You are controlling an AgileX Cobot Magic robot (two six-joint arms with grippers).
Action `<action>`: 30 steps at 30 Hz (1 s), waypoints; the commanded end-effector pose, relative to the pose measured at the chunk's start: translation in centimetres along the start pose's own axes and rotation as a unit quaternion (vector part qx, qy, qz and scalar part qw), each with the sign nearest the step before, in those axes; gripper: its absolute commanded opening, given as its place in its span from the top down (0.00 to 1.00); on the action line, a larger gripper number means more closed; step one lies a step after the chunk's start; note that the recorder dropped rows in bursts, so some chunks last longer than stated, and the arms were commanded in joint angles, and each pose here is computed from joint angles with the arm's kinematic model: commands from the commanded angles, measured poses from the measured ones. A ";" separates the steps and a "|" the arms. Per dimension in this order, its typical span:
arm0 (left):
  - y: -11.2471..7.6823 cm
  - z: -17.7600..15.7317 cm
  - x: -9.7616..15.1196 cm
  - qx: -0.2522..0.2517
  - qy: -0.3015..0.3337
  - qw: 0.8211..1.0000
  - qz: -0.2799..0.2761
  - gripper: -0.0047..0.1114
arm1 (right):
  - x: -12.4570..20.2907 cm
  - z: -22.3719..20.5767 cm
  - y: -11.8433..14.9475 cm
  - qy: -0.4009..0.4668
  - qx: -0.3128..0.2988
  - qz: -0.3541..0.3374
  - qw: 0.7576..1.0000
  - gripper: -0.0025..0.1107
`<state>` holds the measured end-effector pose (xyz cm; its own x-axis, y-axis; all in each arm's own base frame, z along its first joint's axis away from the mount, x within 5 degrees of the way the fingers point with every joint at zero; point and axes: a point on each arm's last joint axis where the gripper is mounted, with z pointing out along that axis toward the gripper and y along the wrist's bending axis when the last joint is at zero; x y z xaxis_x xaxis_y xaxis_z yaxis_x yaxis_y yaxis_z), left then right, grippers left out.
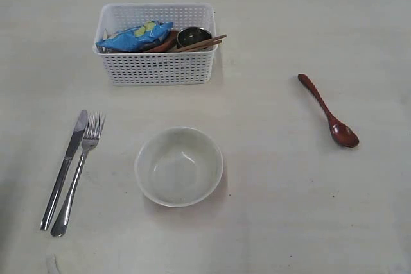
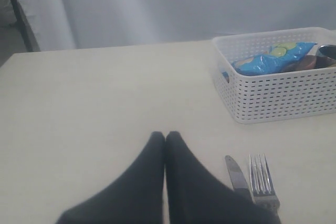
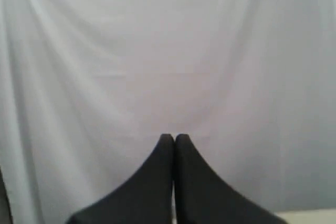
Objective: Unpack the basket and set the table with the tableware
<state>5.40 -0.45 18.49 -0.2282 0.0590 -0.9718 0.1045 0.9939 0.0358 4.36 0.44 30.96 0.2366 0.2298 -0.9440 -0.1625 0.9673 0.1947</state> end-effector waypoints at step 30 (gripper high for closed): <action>0.0 0.0 0.1 0.000 -0.001 1.000 -0.001 0.96 | 21.7 26.2 -2.6 0.734 -0.052 -0.082 0.673 0.53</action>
<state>5.40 -0.45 18.49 -0.2282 0.0590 -0.9718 0.1045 0.9939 0.0358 33.95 5.67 18.55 -0.9419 -0.2739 -0.1945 -0.3014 0.9448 0.1288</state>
